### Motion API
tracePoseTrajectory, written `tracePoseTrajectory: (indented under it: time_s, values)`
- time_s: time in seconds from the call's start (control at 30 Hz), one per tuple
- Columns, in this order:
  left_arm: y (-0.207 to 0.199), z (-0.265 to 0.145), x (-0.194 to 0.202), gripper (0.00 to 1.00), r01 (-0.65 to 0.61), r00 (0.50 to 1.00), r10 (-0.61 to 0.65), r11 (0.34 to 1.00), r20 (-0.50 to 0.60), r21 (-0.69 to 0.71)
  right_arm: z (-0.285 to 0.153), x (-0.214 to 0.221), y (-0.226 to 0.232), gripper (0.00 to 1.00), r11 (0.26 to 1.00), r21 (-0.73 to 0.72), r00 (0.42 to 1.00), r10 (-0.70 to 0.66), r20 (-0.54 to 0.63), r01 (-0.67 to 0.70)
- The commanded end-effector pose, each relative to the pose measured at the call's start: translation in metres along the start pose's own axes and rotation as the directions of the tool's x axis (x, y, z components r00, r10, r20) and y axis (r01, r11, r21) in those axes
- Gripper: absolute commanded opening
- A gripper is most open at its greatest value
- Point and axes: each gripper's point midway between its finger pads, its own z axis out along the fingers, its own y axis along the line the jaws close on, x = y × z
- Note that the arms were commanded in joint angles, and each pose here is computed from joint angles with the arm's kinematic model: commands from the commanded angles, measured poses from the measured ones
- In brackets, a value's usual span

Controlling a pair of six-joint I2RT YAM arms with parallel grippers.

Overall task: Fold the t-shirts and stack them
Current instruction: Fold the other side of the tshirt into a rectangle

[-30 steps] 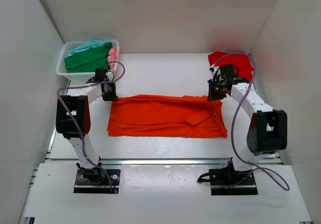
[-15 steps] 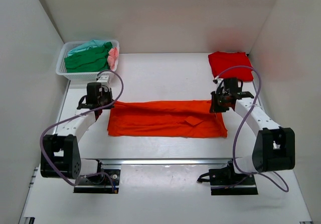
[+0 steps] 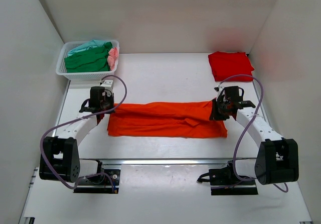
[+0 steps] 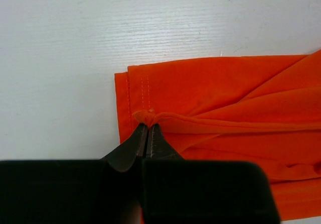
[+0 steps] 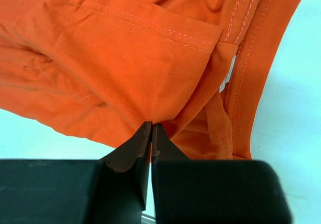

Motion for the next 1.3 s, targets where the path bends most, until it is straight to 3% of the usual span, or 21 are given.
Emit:
tracePoseTrajectory:
  time_s: [0.0,0.23,0.37,0.43,0.5,0.63,0.67,0.73,0.8,0.87,0.97,1.1,1.27]
  values:
    - [0.001,-0.007,-0.003,0.07,-0.041,0.999,0.041,0.999,0.010,-0.019,-0.003,-0.004,0.006,0.00,1.000,-0.019,0.999,-0.002,0.037,0.003]
    - [0.010,-0.005,0.010,0.16,-0.046,0.998,0.042,0.996,-0.057,-0.074,-0.005,0.011,0.009,0.00,1.000,-0.019,1.000,0.024,0.005,-0.024]
    - [0.011,-0.003,0.015,0.29,-0.046,0.995,0.038,0.995,-0.089,-0.085,-0.006,0.020,0.013,0.00,0.999,-0.019,1.000,0.030,-0.006,-0.030]
    - [0.013,-0.002,0.012,0.54,-0.042,0.995,0.033,0.995,-0.098,-0.094,-0.006,0.030,0.014,0.00,0.999,-0.005,0.999,0.035,-0.039,-0.036]
    - [0.018,-0.004,0.010,0.99,-0.033,0.993,0.019,0.992,-0.114,-0.123,-0.009,0.037,0.012,0.00,0.998,0.005,0.995,0.065,-0.073,-0.065]
    - [0.020,-0.013,-0.020,0.99,-0.033,0.999,0.027,0.991,-0.042,-0.128,-0.022,0.032,0.005,0.00,0.994,0.067,0.991,0.097,-0.092,-0.091]
    - [0.017,-0.016,-0.027,0.99,-0.040,0.999,0.038,0.993,-0.022,-0.114,-0.026,0.033,0.004,0.05,0.992,0.093,0.991,0.099,-0.094,-0.091]
    - [0.004,-0.021,-0.048,0.99,-0.048,0.998,0.051,0.997,0.047,-0.068,-0.034,0.017,0.005,0.25,0.992,0.098,0.995,0.087,-0.047,-0.082]
    - [-0.008,-0.021,-0.059,0.96,-0.090,0.993,0.092,0.995,0.075,-0.031,-0.034,0.008,0.006,0.34,0.993,0.090,0.996,0.085,-0.025,-0.082]
    - [-0.022,-0.018,-0.062,0.94,-0.110,0.991,0.109,0.994,0.078,0.003,-0.030,0.003,0.007,0.50,0.992,0.089,0.996,0.088,-0.022,-0.085]
    - [-0.040,-0.003,-0.050,0.88,-0.150,0.988,0.149,0.988,0.032,0.039,-0.020,0.000,0.011,0.51,0.992,0.091,0.995,0.091,-0.032,-0.088]
    - [-0.063,0.018,-0.011,0.75,-0.161,0.981,0.171,0.981,-0.089,0.109,0.003,0.009,0.013,0.44,0.989,0.096,0.991,0.122,-0.061,-0.116]
    - [-0.093,0.032,0.028,0.73,-0.030,0.959,0.074,0.986,-0.274,0.161,0.042,0.012,0.001,0.45,0.978,0.115,0.974,0.187,-0.131,-0.172]
